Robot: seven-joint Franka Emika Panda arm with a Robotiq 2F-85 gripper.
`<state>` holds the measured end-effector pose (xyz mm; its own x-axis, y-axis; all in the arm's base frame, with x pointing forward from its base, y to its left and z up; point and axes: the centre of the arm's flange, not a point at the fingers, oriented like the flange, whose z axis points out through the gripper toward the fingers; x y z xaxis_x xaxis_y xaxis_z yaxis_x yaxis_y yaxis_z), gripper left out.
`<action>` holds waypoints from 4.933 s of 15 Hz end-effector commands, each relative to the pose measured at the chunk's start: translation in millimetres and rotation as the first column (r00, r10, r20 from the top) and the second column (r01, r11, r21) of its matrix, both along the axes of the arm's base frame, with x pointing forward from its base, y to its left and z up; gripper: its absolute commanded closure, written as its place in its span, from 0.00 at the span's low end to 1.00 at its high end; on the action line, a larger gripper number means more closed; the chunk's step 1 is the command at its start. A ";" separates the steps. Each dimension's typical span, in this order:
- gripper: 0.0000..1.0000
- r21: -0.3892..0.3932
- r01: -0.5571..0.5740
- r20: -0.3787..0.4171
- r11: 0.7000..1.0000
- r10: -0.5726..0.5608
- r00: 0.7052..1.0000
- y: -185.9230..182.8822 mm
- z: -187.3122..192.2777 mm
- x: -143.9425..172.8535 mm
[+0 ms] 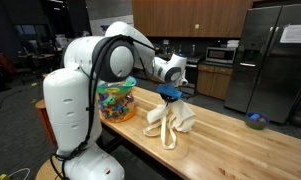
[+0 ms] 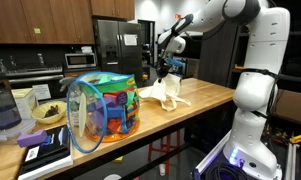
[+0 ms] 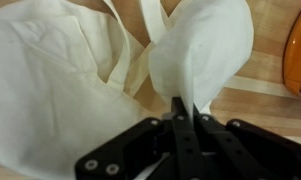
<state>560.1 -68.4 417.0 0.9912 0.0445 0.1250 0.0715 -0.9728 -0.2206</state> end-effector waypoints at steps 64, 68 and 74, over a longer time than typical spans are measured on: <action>0.96 -0.051 -0.067 0.009 0.996 0.067 0.998 50.3 -20.4 98.8; 0.96 -0.051 -0.064 0.003 0.997 0.064 0.998 48.0 -24.3 98.2; 0.96 -0.051 -0.060 0.000 0.997 0.060 0.998 44.8 -26.2 98.3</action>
<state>658.5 -23.7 390.8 0.9863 0.1099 0.1228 0.1301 -0.9766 -0.1710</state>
